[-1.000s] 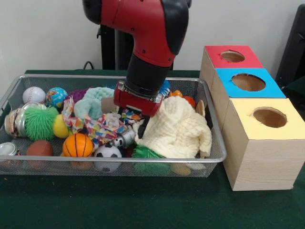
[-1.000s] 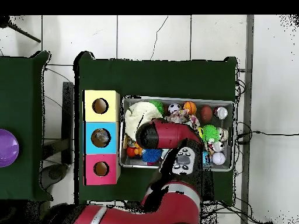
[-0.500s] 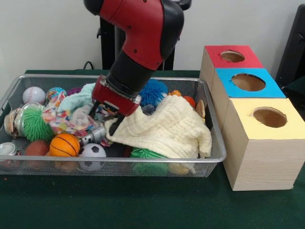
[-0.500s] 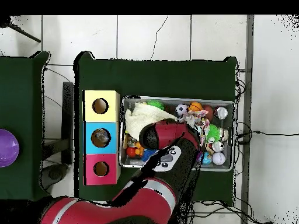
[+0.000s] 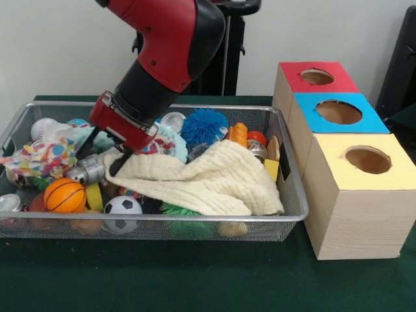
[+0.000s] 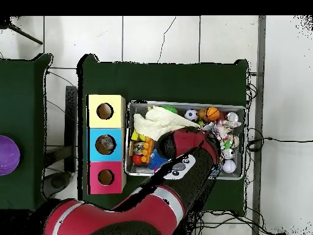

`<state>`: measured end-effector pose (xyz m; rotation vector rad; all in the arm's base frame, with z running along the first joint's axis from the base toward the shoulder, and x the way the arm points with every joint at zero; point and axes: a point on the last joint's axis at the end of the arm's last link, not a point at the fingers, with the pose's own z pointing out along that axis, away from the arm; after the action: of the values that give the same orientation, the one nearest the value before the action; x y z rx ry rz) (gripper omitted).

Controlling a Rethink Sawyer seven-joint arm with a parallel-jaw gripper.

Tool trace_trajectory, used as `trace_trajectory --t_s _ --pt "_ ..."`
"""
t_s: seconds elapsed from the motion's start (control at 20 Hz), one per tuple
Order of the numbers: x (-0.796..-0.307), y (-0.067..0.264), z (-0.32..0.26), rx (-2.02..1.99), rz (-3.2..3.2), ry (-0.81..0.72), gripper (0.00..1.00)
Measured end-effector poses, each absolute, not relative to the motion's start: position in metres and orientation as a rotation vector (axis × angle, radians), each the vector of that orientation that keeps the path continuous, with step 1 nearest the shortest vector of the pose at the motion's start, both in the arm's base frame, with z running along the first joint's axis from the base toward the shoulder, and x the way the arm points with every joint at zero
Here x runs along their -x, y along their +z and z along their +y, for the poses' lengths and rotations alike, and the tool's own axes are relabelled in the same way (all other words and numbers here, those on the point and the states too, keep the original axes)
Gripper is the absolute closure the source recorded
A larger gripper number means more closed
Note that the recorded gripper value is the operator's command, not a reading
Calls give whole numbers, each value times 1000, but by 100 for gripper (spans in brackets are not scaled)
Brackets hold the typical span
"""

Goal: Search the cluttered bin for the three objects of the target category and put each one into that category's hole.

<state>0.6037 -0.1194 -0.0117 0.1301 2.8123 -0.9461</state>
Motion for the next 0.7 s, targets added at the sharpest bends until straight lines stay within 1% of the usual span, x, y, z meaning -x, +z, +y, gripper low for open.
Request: trace_trajectory --t_s 0.15,0.7 --pt "-601 -10 -128 -140 2812 -967 0" --pt "-597 -8 -162 -225 2806 -956 0"
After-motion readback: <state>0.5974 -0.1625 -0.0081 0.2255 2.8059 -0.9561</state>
